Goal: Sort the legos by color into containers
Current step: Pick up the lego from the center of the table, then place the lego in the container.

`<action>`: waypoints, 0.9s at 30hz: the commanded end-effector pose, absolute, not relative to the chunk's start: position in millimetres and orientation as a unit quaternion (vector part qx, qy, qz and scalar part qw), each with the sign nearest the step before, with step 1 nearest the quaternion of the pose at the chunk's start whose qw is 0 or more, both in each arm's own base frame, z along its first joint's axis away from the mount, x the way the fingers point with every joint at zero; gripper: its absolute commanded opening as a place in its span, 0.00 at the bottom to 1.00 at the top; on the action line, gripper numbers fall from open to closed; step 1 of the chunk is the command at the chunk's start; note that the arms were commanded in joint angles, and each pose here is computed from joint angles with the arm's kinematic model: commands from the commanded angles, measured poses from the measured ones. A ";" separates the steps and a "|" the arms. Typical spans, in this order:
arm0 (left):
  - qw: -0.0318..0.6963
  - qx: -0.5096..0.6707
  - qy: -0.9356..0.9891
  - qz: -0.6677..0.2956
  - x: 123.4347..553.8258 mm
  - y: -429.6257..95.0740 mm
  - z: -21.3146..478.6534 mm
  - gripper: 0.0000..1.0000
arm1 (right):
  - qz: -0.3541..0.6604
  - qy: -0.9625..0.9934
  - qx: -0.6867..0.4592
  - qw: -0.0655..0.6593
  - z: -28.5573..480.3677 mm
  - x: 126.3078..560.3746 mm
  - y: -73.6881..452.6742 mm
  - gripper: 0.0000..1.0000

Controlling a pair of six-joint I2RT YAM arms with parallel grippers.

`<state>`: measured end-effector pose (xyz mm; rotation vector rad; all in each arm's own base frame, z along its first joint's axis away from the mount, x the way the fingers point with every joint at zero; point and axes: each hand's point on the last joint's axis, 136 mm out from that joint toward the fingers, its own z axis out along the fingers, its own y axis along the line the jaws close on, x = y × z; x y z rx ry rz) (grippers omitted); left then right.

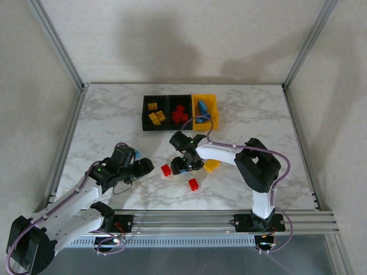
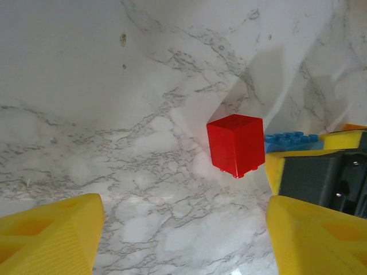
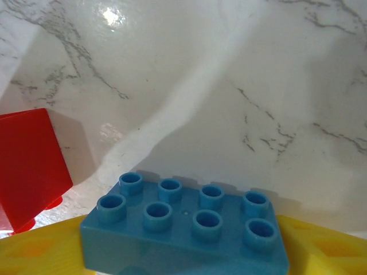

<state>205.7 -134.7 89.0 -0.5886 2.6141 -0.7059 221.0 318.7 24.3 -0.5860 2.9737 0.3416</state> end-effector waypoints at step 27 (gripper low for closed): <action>0.268 -0.172 0.895 -0.313 298.0 -206.4 156.2 0.75 | 0.191 0.947 0.025 0.258 148.6 449.4 246.6 0.62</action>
